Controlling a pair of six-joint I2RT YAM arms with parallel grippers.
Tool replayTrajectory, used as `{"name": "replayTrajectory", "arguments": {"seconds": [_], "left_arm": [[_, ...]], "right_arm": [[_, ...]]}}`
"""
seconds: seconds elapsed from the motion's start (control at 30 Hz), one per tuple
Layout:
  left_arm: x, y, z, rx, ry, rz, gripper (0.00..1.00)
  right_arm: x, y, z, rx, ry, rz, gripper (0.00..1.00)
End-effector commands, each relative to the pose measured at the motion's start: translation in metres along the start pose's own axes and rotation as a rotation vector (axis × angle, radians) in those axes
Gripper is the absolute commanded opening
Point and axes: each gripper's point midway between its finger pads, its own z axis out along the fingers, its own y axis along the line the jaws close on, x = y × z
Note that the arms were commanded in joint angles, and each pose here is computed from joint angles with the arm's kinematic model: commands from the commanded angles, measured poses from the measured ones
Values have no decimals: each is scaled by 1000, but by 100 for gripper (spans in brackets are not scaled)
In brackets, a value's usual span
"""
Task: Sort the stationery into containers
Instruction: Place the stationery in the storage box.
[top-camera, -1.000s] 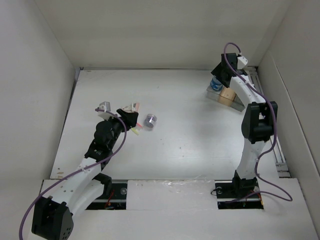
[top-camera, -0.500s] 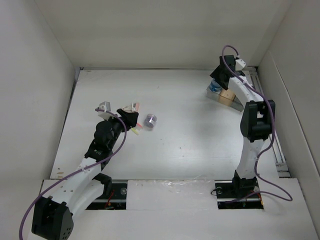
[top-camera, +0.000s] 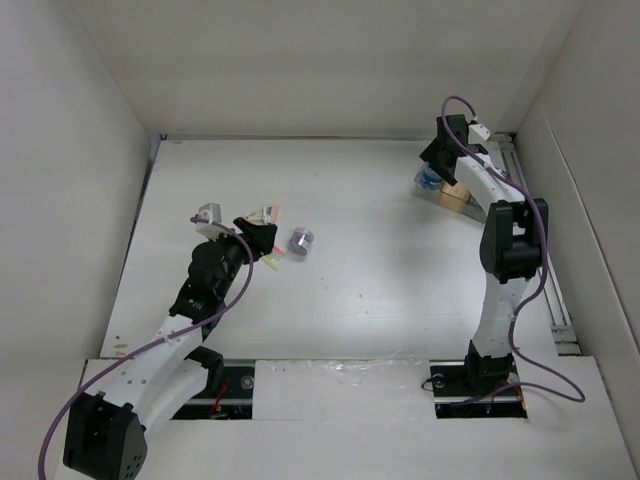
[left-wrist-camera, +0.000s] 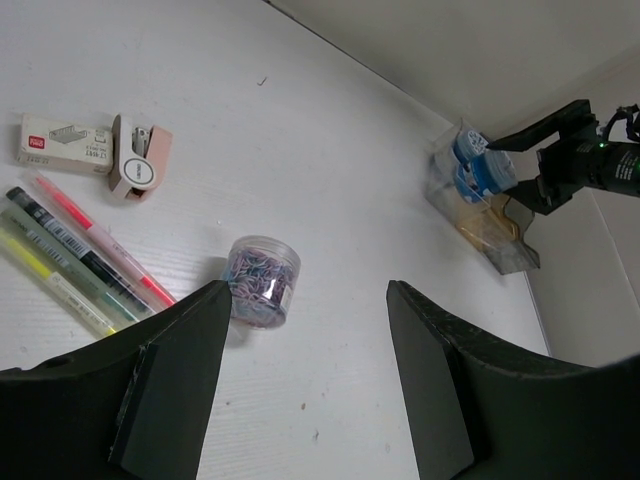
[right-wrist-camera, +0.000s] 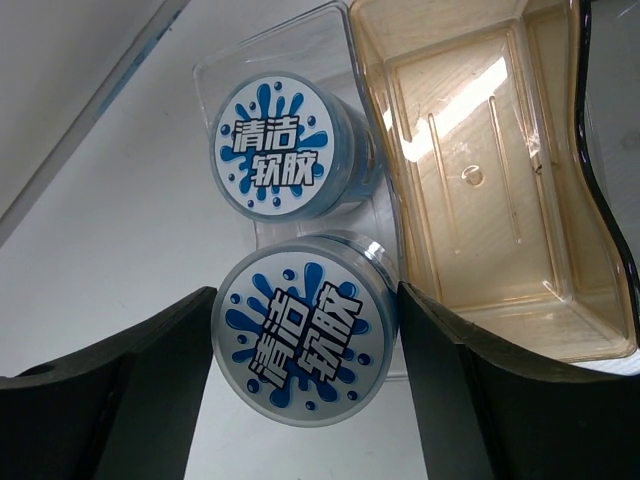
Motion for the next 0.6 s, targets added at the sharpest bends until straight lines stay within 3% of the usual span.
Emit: {"name": "replayTrajectory", "arguments": {"seconds": [0.0,0.13,0.33,0.43,0.47,0.5,0.57], "left_arm": [[-23,-17,3,40,-61,10,60],[-22,-17,5,34,-54,10,60],[-19,-12,7,15,-46,11,60],[-20,-11,7,8,-52,11,60],[-22,-12,8,8,-52,11,60],[-22,-13,9,8,-52,11,60],[-16,-7,14,-14,-26,24,60]], "right_arm": [[-30,12,-17,-17,-90,35,78],[-36,25,-36,-57,-107,38,94],[-36,55,-77,-143,-123,25,96],[-10,83,-108,-258,-90,-13,76],[11,103,-128,-344,-40,-39,54],[15,101,-125,-342,-37,-41,40],[69,132,-152,-513,99,-99,21]]}}
